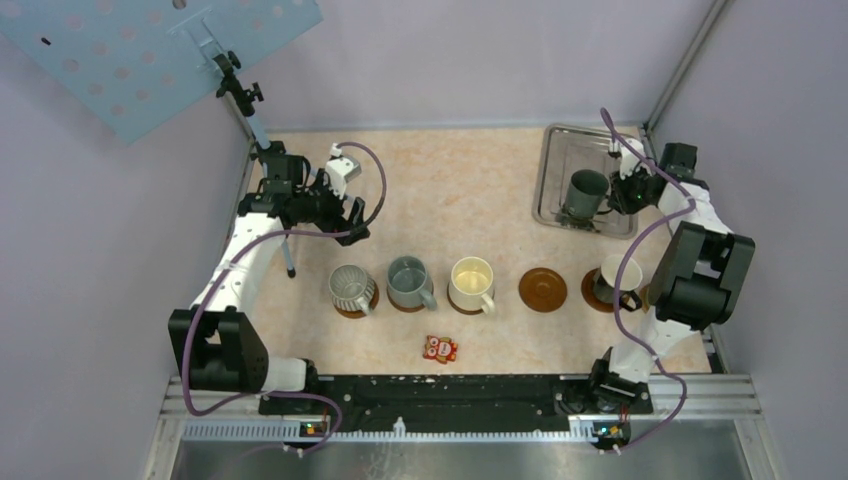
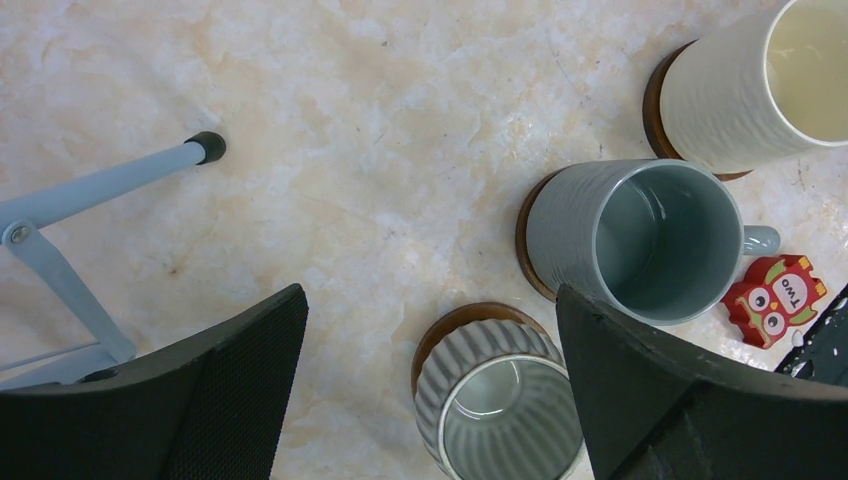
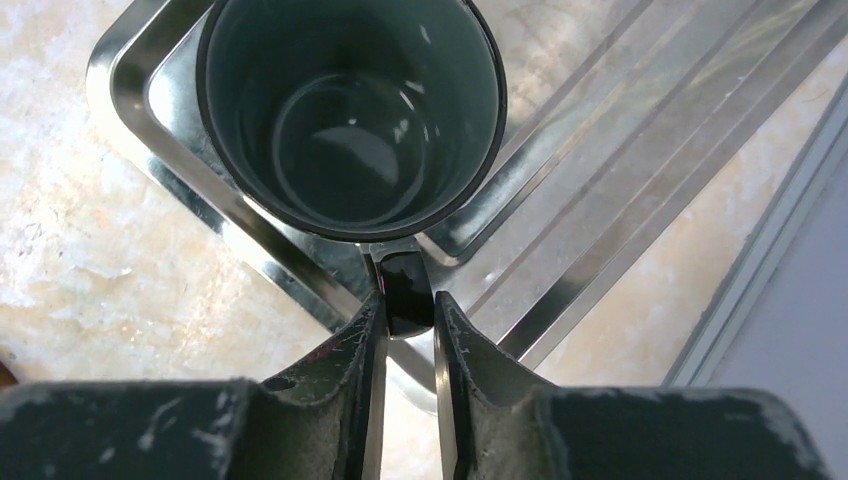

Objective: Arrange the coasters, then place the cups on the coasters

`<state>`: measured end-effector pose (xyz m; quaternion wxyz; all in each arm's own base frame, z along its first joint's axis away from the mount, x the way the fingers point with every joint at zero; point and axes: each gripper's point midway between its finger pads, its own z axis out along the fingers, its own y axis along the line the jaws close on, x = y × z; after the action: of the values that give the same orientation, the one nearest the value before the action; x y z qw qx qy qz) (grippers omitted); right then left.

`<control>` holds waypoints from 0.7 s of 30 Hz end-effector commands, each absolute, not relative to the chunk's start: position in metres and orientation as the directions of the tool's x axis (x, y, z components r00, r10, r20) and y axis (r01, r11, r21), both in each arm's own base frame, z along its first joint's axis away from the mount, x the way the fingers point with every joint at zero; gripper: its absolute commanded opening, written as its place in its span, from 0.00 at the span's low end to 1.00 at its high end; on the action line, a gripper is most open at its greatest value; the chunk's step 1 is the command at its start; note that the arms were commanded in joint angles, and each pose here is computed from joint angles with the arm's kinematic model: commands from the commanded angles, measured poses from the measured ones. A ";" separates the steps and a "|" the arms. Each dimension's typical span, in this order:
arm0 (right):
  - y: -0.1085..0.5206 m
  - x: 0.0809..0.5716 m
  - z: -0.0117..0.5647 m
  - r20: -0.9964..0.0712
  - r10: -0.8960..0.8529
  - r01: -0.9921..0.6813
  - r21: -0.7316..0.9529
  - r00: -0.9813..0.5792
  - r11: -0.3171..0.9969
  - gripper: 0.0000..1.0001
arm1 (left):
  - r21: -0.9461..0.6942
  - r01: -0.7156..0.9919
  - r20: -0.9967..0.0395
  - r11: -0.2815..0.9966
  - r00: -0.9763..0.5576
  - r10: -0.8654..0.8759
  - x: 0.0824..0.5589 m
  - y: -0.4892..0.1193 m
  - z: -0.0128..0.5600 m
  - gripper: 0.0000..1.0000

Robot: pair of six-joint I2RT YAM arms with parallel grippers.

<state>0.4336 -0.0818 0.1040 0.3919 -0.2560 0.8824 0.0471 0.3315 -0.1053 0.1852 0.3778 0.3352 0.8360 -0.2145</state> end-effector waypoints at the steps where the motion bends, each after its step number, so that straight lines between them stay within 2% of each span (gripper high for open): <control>1: -0.071 0.433 0.107 -0.718 -0.437 -0.540 -0.101 -0.542 0.836 0.22 | -0.069 0.746 -0.811 0.663 -0.428 0.398 0.337 -0.110 0.198 0.99; 13: -0.076 0.446 0.092 -0.697 -0.435 -0.550 -0.071 -0.569 0.832 0.34 | -0.073 0.745 -0.810 0.663 -0.432 0.396 0.341 -0.110 0.195 0.99; 21: -0.074 0.451 0.081 -0.670 -0.467 -0.595 -0.046 -0.577 0.802 0.34 | -0.085 0.744 -0.807 0.663 -0.441 0.392 0.344 -0.112 0.193 0.99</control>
<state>0.4379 -0.0806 0.0730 0.3398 -0.2698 0.8970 0.0850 0.3369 -0.1061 0.1849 0.3837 0.3368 0.8328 -0.2141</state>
